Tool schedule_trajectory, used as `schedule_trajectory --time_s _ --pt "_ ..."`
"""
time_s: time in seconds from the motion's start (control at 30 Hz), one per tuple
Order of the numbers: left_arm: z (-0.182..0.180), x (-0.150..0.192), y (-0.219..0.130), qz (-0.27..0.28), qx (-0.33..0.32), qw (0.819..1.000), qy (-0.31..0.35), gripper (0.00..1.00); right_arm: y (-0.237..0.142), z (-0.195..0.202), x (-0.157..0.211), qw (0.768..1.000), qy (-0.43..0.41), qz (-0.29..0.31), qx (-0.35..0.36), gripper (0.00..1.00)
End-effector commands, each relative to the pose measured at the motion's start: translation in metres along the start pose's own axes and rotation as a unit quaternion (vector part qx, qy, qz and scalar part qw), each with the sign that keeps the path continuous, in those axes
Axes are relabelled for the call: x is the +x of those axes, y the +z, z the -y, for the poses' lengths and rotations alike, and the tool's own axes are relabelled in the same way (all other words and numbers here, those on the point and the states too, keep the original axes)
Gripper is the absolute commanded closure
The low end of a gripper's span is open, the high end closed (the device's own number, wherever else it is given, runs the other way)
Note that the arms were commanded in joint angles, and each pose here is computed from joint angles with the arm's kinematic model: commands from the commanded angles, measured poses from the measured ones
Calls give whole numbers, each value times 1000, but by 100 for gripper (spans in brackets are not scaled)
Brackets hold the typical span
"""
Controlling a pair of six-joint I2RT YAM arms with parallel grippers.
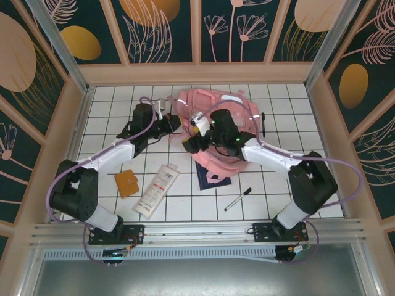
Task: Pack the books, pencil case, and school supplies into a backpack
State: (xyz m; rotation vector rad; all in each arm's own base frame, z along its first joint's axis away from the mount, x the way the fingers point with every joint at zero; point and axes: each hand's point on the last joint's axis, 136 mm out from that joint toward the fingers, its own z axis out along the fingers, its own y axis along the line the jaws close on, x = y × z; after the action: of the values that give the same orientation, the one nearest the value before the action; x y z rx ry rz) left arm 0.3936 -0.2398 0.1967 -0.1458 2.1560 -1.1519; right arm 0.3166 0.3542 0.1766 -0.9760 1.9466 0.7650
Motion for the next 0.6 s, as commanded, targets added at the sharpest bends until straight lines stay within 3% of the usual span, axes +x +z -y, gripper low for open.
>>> schedule_trajectory --time_s 0.0,0.07,0.17,0.2,0.47,0.57 --pt "32 -20 -14 35 51 998 -12 100 20 15 13 996 42 -28 77 30" --pt "27 -20 -16 40 35 999 -9 100 22 20 29 993 24 -64 94 46" --pt "24 -22 -21 57 28 998 5 100 16 10 32 996 -5 -71 62 88" --pt "21 -24 -22 59 16 998 17 100 12 7 29 996 -12 -67 50 98" --pt "-36 -60 -33 109 -92 985 93 100 -35 5 -9 997 -74 -22 -30 100" --pt "-64 -74 -36 120 -122 981 86 100 -44 -8 -14 990 -114 -19 -84 100"
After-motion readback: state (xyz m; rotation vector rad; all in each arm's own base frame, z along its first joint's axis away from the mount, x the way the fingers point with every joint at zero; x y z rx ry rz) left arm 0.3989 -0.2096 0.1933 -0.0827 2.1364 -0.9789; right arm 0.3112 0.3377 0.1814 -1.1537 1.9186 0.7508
